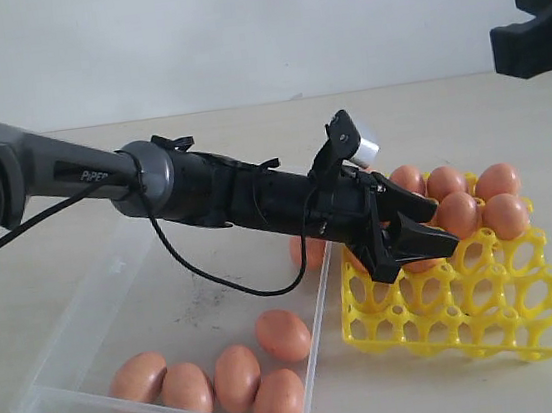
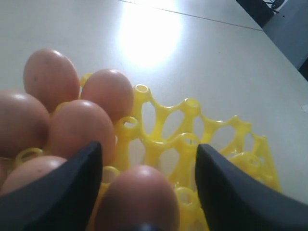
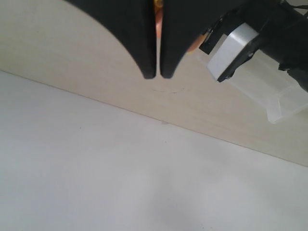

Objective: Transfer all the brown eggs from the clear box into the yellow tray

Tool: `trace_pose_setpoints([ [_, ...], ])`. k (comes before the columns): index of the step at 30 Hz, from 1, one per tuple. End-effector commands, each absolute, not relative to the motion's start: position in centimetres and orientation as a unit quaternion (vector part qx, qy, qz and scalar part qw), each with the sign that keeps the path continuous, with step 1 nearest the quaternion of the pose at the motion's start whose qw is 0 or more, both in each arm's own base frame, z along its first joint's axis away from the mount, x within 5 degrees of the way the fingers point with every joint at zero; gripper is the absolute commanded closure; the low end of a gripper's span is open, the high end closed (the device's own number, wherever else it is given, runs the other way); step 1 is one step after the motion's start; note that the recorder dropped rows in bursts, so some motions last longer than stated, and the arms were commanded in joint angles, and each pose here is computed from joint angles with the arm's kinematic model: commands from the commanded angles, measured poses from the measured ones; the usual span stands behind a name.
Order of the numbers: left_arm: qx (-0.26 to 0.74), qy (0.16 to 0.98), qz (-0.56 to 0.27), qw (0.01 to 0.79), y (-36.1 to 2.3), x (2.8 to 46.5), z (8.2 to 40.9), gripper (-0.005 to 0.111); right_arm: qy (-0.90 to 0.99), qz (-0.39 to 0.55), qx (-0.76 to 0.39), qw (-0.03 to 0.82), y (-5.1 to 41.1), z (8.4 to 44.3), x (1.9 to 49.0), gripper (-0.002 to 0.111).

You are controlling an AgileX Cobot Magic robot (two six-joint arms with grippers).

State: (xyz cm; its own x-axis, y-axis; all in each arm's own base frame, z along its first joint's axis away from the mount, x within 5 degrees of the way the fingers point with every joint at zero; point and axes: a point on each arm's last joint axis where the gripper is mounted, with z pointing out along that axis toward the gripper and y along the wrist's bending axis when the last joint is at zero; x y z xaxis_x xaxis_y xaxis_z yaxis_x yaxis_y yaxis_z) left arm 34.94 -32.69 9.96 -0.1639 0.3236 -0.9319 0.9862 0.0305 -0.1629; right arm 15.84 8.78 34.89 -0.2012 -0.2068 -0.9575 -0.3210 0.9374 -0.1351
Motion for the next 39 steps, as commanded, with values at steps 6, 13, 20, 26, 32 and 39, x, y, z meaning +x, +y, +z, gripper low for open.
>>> trace_pose_setpoints([
  [6, 0.531, 0.613, -0.443, 0.383, -33.0, 35.1, 11.0, 0.051, 0.774, 0.041, -0.174, 0.608, 8.7, 34.7, 15.8, 0.108],
  [13, 0.51, 0.588, -0.459, 0.428, -30.9, 36.3, 17.2, 0.058, 0.775, 0.038, -0.173, 0.607, 8.6, 34.7, 15.8, 0.108],
  [20, 0.514, 0.692, -0.357, 0.36, -25.1, 37.8, 21.6, 0.07, 0.776, 0.039, -0.175, 0.605, 8.6, 34.7, 15.8, 0.108],
  [26, 0.385, 0.859, -0.219, 0.256, -19.9, 39.3, 21.2, 0.095, 0.776, 0.043, -0.175, 0.605, 8.7, 34.7, 15.8, 0.108],
  [32, 0.333, 0.906, -0.182, 0.189, -19.4, 38.9, 19.8, 0.076, 0.776, 0.044, -0.175, 0.605, 8.7, 34.7, 15.8, 0.108],
  [39, 0.278, 0.915, -0.209, 0.205, -22.3, 38.5, 18.9, 0.051, 0.778, 0.047, -0.174, 0.602, 8.7, 34.6, 15.8, 0.108],
])
